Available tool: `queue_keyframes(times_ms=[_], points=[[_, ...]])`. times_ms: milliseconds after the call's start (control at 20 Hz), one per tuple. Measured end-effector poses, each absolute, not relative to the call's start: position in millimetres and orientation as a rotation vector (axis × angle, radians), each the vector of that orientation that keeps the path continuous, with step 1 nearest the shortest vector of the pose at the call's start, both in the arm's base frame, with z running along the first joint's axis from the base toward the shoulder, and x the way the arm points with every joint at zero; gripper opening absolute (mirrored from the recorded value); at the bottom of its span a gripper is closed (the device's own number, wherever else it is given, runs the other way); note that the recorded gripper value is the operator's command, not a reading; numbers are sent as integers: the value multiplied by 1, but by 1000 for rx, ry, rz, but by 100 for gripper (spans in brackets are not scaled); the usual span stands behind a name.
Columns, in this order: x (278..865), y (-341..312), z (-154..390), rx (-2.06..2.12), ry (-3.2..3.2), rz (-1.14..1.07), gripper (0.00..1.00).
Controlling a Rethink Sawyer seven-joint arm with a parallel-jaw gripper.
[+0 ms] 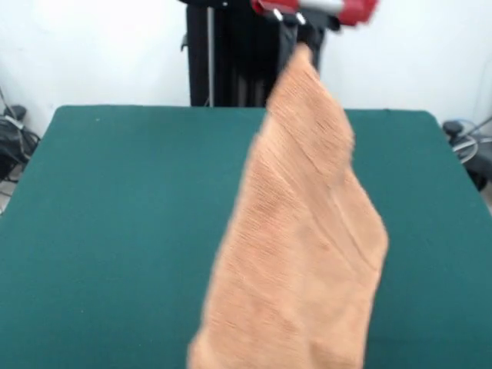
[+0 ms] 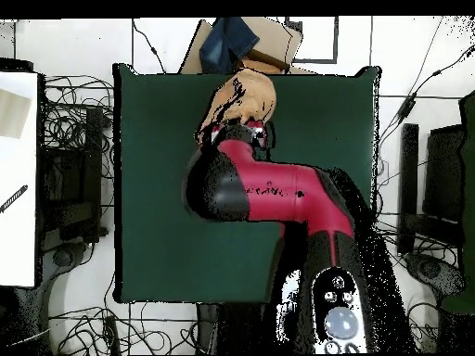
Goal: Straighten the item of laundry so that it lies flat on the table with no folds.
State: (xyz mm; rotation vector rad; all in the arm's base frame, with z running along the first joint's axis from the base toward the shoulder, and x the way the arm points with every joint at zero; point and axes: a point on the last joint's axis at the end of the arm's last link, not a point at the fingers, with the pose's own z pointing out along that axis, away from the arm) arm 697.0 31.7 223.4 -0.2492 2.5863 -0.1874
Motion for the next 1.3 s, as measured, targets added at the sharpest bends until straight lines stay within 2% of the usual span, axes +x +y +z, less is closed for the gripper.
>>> queue_keyframes(times_ms=[700, 1300], points=[[638, 60, 118, -248, 2575, -99, 0], [601, 67, 89, -175, 2612, -61, 0]])
